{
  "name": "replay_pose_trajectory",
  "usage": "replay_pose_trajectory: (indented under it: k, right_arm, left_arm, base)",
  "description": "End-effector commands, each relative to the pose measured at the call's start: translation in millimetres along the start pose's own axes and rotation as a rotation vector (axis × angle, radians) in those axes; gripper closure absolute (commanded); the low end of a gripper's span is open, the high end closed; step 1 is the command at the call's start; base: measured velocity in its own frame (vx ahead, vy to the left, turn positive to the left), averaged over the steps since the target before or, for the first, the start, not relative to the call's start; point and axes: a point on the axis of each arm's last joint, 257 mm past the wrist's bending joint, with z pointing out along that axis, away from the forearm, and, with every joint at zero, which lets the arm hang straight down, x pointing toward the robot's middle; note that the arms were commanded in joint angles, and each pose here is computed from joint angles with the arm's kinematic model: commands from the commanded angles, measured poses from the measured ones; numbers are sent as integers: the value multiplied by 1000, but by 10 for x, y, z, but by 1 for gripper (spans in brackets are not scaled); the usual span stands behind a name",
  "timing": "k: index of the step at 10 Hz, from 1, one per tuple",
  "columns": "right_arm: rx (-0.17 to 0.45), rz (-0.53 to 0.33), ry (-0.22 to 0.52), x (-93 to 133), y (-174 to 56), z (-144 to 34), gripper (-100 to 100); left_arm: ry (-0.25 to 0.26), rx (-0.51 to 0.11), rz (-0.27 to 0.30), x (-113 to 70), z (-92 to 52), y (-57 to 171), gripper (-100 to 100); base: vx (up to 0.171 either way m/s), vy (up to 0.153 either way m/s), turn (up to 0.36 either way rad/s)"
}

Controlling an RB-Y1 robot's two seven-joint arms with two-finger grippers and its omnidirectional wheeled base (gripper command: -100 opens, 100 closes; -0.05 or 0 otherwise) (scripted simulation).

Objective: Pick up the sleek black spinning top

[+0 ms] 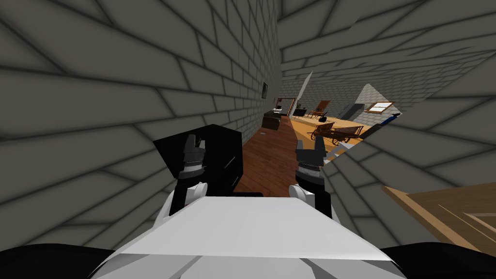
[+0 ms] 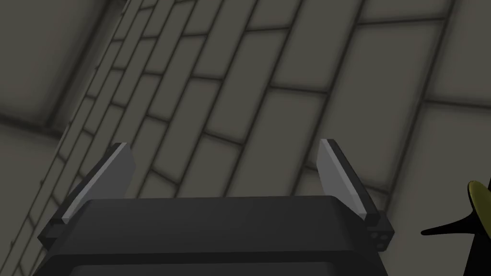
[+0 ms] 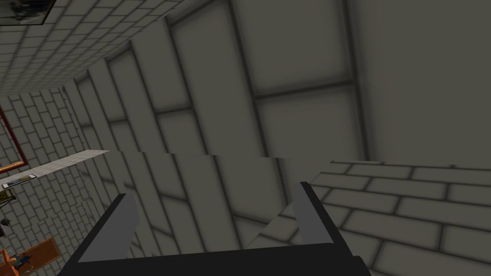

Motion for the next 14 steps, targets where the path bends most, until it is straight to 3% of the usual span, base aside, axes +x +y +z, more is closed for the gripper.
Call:
replay_pose_trajectory:
  k: [1, 14]
  right_arm:
    - [0, 0, 0, 0, 0, 0, 0]
    - [0, 0, 0, 0, 0, 0, 0]
  left_arm:
    - [15, -34, 11, -74, -23, 84, -100]
    - [53, -366, 96, -937, -234, 689, -100]
  base:
    - [2, -11, -1]
    - [1, -18, -9]
